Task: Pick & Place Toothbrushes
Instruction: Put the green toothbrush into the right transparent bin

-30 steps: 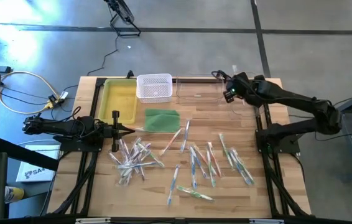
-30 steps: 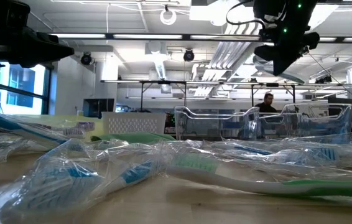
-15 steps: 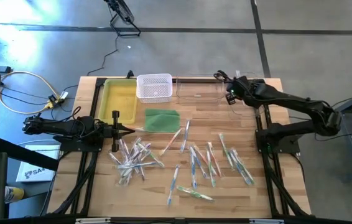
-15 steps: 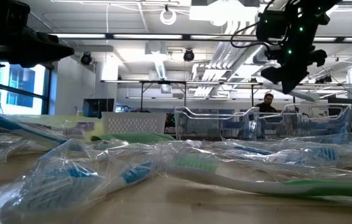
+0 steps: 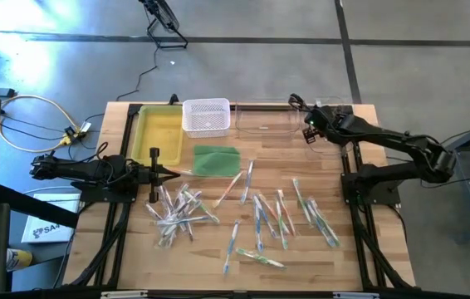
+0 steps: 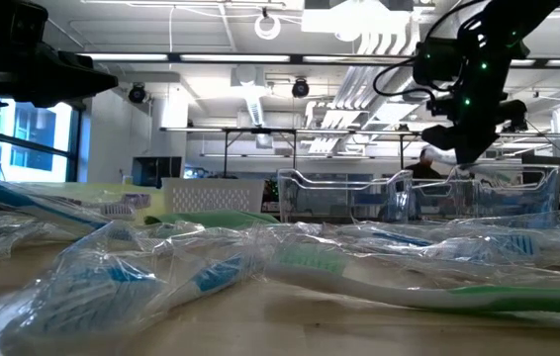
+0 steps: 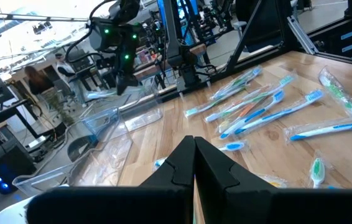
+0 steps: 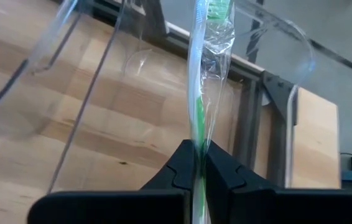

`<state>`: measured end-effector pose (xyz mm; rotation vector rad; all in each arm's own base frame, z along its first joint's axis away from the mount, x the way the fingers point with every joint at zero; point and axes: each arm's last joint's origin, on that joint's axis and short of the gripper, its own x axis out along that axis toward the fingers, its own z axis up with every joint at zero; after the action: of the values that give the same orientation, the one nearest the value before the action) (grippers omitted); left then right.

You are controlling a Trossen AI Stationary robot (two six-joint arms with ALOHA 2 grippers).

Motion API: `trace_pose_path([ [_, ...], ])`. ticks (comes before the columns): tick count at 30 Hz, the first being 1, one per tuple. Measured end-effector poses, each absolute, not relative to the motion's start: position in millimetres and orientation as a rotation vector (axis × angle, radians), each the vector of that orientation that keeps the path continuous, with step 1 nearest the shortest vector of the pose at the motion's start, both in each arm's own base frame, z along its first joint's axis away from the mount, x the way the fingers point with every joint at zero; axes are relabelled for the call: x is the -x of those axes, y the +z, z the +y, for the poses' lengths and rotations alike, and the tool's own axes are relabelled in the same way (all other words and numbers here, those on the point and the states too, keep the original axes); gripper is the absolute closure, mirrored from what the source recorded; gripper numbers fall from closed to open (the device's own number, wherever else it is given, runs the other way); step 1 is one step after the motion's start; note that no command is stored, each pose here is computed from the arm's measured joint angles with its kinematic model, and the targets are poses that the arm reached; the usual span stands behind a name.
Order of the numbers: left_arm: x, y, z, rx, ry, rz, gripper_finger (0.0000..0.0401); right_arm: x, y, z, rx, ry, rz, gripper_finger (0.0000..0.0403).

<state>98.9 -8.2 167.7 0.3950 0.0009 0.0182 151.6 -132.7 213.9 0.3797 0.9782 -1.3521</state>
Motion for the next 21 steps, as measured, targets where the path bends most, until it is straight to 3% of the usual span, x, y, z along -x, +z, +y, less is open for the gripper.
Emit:
trace_pose_path([
  [21,-99,168,-8,-0.395,0.018,0.001,0.0398,-158,193,-140,-0.395,-1.343,1.093,0.0397],
])
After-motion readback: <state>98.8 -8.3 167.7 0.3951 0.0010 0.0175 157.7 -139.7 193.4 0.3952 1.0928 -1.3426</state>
